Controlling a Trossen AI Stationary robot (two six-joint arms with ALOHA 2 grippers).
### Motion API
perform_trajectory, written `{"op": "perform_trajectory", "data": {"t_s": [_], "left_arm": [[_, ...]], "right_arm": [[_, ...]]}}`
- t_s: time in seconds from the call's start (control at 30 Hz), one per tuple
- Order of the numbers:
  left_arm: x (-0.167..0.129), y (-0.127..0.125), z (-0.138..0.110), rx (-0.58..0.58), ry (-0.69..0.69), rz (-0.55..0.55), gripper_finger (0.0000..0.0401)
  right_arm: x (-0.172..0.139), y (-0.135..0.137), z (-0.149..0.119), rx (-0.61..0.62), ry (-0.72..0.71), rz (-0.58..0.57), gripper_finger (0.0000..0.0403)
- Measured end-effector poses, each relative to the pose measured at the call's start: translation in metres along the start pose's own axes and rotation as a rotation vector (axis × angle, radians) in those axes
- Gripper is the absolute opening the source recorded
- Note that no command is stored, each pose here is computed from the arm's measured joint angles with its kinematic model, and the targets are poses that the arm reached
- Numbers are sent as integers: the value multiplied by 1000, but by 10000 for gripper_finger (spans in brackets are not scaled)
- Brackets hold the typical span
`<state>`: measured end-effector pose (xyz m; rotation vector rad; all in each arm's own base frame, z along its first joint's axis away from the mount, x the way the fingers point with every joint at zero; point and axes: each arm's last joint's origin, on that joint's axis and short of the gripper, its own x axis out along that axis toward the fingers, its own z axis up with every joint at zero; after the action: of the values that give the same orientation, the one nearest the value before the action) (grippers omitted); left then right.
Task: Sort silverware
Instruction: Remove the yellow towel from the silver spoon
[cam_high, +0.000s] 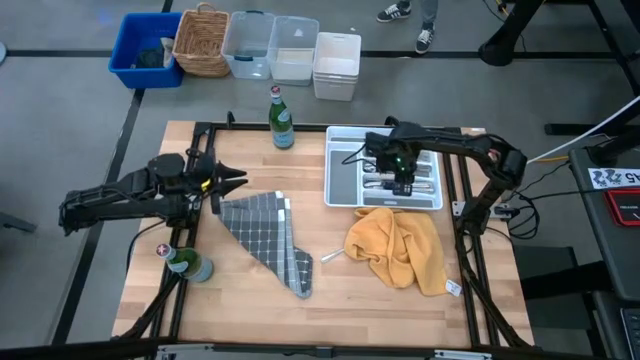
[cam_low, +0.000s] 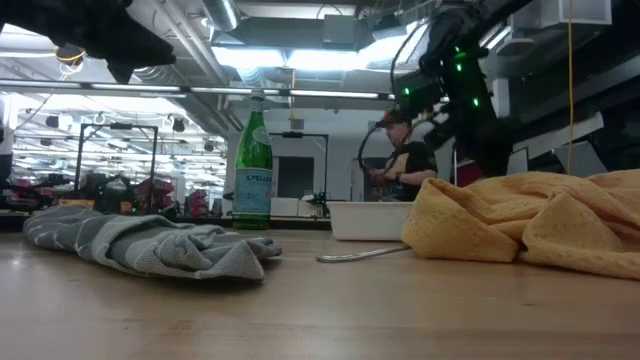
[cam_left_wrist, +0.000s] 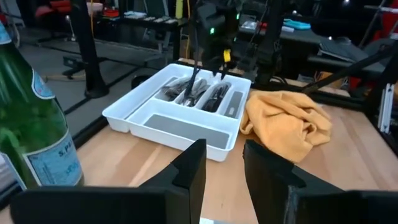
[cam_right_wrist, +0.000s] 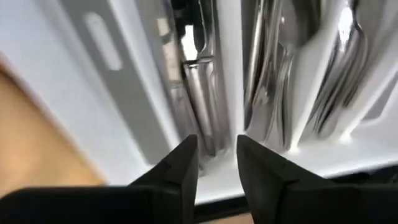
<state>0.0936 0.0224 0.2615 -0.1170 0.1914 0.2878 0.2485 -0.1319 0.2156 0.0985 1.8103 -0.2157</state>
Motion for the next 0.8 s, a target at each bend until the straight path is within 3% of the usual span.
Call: {"op": "perform_trajectory", "data": {"t_s": [0.13,0.3,0.53,0.8], "left_arm": [[-2,0,0,28,-3,0,95],[-6,1,-7,27,35,3,95],[-1,4,-43,-86,7,-2,95],[4,6,-69,-173,-45,-20,95]], "right_arm": [[-28,11,4,29,-40,44,107],[-59,43,18,-41,-189,131,106],[-78,105,34,-127,-382,191,106],[-85,182,50,-349,-617,212,106]]}}
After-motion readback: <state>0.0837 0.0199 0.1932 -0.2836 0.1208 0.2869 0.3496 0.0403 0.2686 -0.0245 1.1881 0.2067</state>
